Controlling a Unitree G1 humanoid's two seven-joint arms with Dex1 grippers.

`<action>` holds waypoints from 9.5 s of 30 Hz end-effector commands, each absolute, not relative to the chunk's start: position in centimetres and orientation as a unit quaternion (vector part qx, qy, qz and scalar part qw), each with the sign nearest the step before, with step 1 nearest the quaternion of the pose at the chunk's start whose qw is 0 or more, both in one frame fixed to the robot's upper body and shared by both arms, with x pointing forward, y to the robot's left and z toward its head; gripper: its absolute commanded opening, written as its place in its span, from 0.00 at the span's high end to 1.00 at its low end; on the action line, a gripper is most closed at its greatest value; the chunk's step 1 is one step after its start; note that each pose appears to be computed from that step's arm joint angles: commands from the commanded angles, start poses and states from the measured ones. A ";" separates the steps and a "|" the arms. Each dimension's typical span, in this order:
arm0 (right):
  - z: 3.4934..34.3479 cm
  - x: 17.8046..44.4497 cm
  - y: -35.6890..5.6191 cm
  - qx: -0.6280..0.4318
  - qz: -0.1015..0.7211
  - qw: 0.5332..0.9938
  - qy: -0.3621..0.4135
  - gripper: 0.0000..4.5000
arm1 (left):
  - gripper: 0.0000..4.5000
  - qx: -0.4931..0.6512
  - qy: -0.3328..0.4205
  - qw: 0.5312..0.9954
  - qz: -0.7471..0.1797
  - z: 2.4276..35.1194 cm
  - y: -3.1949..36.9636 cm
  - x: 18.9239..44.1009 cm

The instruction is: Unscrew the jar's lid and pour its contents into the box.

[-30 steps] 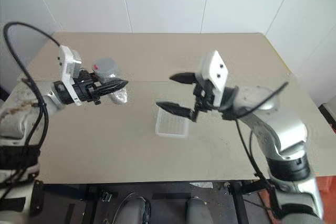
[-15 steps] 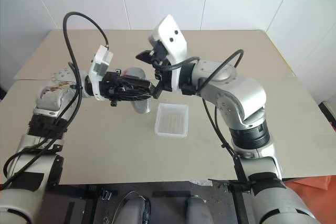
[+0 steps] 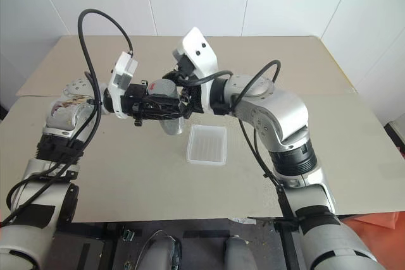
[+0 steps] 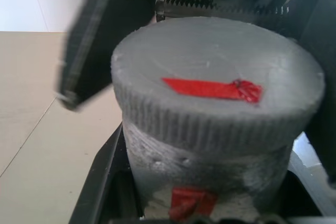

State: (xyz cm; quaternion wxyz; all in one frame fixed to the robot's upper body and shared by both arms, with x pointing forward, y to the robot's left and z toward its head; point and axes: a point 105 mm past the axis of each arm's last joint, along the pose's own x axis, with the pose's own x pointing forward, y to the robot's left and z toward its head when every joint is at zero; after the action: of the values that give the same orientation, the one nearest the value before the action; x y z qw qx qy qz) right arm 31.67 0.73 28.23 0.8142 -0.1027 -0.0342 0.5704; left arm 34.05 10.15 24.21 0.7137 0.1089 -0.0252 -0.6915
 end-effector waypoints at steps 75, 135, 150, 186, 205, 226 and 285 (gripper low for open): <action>28.3 34.8 -3.8 -0.130 0.483 0.861 -0.088 0.02 | 0.57 0.143 -0.033 0.706 -0.692 24.5 13.1 32.6; 29.0 33.9 -1.9 -0.136 0.503 0.848 -0.099 0.02 | 0.57 0.146 -0.053 0.721 -0.675 24.0 12.4 33.9; 28.7 33.3 -4.3 -0.141 0.491 0.855 -0.093 0.02 | 0.57 0.148 -0.050 0.722 -0.674 23.9 12.8 33.7; 28.8 30.7 2.9 -0.163 0.567 0.806 -0.047 0.02 | 0.57 0.148 -0.045 0.715 -0.682 23.5 12.1 33.9; 29.3 30.8 3.1 -0.155 0.566 0.807 -0.058 0.02 | 0.57 0.148 -0.040 0.714 -0.683 23.3 12.2 33.7; 29.2 31.0 3.1 -0.148 0.568 0.808 -0.059 0.39 | 0.57 0.153 -0.035 0.713 -0.684 23.2 12.5 33.6; 22.9 27.0 -12.3 -0.047 0.532 0.819 0.208 0.01 | 0.57 0.760 -0.542 0.268 -0.237 20.8 0.6 37.6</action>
State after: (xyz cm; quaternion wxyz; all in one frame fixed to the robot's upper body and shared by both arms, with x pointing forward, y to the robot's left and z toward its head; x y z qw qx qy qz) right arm 27.12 -12.22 22.17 0.8177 -0.0394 0.2184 0.5311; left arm 37.80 1.37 20.14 0.2934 0.7626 -0.5139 -0.2611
